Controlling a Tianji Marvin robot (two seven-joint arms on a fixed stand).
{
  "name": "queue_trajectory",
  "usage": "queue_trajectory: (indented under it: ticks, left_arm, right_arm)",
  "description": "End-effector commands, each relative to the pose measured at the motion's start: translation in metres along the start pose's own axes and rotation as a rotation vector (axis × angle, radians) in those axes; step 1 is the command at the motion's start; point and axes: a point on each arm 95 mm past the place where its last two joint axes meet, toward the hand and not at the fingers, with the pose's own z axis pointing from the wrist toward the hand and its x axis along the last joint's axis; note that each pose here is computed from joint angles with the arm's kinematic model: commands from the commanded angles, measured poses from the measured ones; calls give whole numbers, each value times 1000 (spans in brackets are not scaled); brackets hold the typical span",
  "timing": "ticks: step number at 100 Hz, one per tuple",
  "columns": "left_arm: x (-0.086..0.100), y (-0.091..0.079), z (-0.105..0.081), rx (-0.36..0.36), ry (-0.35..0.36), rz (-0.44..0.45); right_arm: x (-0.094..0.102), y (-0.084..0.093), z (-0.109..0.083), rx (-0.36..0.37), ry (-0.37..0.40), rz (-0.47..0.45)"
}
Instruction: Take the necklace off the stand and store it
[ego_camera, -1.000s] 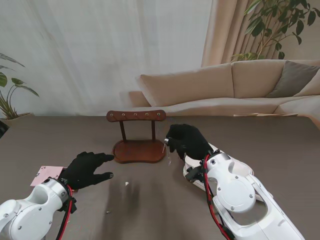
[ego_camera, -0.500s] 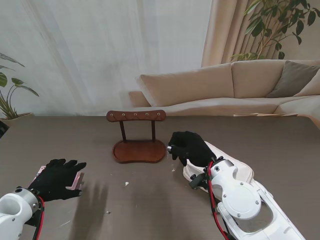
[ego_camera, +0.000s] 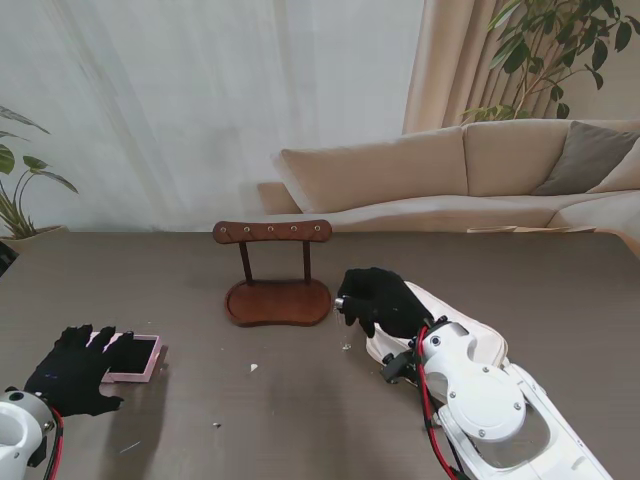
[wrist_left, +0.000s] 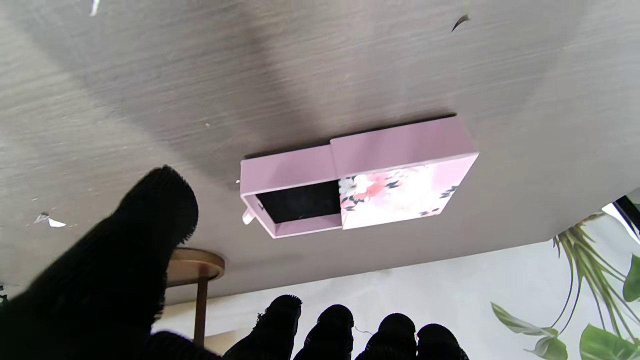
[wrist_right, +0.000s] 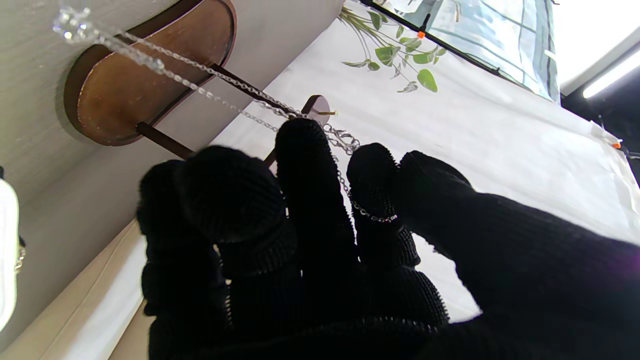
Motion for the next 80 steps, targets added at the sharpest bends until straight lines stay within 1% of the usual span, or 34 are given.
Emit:
queue_trajectory:
  ticks: [1,9,15,28,36,49,68,80]
  left_arm:
    - [-6,9,0,-34,-12,-15]
    - [-14,11,1,-54,-29,20]
    - [-20,12,3,-66,-38,29]
    - [-33,15,11,-47,-60,61]
    - [-39,15,18,-45,-66,55]
    - [-45,16,29,-48,-54,82]
    - [-50,18,49,-43,-28,91]
    - [-54,19,58,-70,-26,93]
  right_arm:
    - [1,-7,-2,30,1,3]
    - [1,-8,-3,35,-2,4]
    - [2,-8,-2,37,-2,3]
    - [2,-9,-2,41,-5,-2]
    - [2,-9,-2,46,-8,-4]
    - [1,-11,-1,52,-14,-3]
    - [0,-15,0,62,-27,2]
    - [0,-17,0,70,-31,7]
